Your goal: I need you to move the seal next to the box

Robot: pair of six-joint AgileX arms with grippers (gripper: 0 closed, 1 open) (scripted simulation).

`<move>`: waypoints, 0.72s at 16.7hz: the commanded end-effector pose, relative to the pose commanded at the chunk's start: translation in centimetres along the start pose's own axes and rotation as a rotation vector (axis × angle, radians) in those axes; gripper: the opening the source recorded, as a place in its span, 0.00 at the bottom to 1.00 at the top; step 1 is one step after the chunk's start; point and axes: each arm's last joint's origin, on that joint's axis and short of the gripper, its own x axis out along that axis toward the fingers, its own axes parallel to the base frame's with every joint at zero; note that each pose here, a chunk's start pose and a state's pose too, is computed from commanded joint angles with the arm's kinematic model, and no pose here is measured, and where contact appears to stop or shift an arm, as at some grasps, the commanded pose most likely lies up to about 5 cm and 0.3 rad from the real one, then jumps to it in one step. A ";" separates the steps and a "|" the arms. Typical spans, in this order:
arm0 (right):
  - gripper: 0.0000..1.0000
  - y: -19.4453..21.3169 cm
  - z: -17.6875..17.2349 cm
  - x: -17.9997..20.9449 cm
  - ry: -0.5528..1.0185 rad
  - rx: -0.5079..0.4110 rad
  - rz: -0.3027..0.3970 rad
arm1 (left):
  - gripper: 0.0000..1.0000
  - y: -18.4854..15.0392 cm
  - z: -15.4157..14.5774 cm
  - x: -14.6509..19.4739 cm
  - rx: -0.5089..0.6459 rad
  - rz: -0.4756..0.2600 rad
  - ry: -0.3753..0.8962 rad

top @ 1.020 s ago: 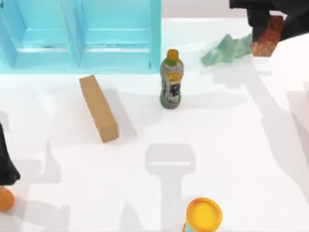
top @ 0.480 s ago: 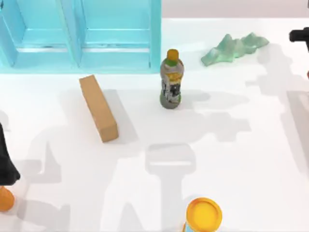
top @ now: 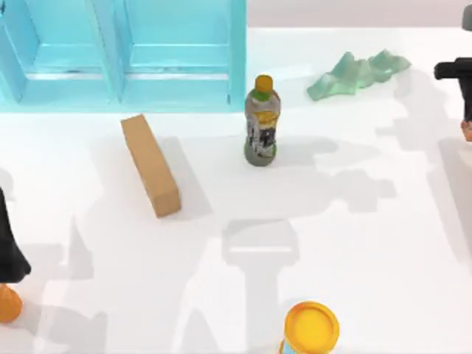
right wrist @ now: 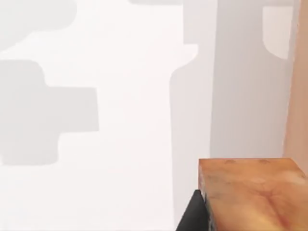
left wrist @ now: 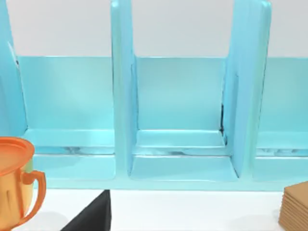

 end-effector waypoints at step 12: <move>0.23 -0.1 -0.3 3.7 -0.002 0.000 0.000 | 1.00 0.0 0.0 0.0 0.000 0.000 0.000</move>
